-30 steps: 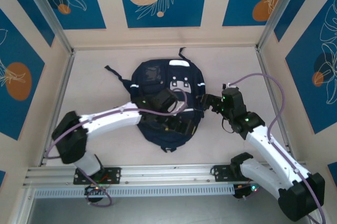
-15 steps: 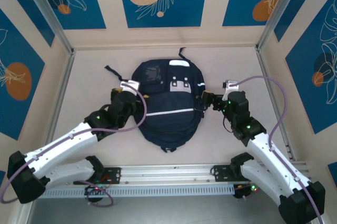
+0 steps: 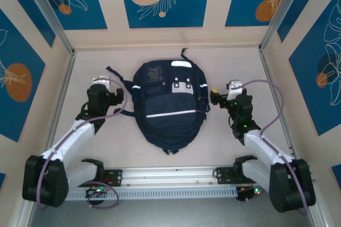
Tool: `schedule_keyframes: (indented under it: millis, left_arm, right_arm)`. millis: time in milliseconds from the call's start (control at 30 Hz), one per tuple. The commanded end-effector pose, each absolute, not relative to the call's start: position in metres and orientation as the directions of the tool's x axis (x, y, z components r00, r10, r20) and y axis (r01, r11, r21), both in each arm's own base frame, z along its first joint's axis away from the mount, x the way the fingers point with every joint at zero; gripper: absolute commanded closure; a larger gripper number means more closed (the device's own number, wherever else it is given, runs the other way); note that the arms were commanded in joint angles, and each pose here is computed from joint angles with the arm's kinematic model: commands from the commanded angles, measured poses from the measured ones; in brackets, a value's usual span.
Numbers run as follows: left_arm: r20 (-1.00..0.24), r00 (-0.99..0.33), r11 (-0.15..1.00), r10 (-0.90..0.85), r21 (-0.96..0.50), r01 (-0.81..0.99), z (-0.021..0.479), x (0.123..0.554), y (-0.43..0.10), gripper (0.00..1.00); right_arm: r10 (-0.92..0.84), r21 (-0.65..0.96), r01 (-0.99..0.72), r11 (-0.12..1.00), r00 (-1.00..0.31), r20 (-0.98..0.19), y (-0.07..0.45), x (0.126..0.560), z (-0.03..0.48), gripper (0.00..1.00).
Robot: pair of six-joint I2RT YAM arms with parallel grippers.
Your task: Pack the student bag
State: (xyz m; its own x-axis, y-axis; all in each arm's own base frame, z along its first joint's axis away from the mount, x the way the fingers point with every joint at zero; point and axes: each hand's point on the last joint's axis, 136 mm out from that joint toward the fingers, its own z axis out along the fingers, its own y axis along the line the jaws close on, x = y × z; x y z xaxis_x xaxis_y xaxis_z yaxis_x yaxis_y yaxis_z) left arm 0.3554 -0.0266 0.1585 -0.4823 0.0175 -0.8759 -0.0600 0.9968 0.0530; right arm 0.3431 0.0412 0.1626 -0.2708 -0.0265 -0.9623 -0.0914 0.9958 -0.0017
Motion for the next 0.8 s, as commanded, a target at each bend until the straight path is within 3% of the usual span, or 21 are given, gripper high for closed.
schedule_keyframes:
  millis: [0, 100, 233, 300, 433, 600, 767]
  left_arm:
    - [-0.866, -0.500, 0.999, -0.012, 0.008, -0.038, 0.134, 0.365, -0.018, 0.00]
    - [-0.832, -0.554, 0.997, 0.006, 0.049, -0.063, 0.100, 0.367, -0.010, 0.00]
    - [-0.866, -0.500, 0.997, -0.003, 0.034, -0.064, 0.097, 0.373, -0.009, 0.00]
    - [-0.907, -0.422, 0.999, -0.001, 0.014, -0.032, 0.108, 0.380, -0.015, 0.00]
    - [-0.905, -0.405, 0.988, 0.129, 0.084, 0.128, 0.106, 0.392, -0.036, 0.00]
    - [-0.947, -0.302, 0.994, 0.109, 0.094, 0.063, 0.093, 0.389, -0.026, 0.00]
    - [-0.924, -0.371, 0.995, 0.091, 0.066, 0.081, 0.087, 0.397, -0.024, 0.00]
  right_arm:
    - [-0.024, 0.005, -0.123, 0.992, -0.235, -0.972, 0.035, 0.348, 0.158, 0.01]
    - [0.021, 0.048, -0.082, 0.995, -0.297, -0.955, 0.025, 0.352, 0.132, 0.01]
    - [0.077, 0.111, -0.076, 0.991, -0.352, -0.933, 0.015, 0.356, 0.122, 0.01]
    - [0.088, 0.127, -0.110, 0.986, -0.305, -0.948, 0.016, 0.354, 0.127, 0.01]
    - [0.089, 0.139, -0.159, 0.977, -0.286, -0.954, 0.020, 0.354, 0.130, 0.01]
    - [0.121, 0.169, -0.187, 0.968, -0.242, -0.963, 0.023, 0.356, 0.133, 0.01]
    - [0.181, 0.204, -0.147, 0.968, -0.154, -0.971, 0.011, 0.360, 0.112, 0.01]
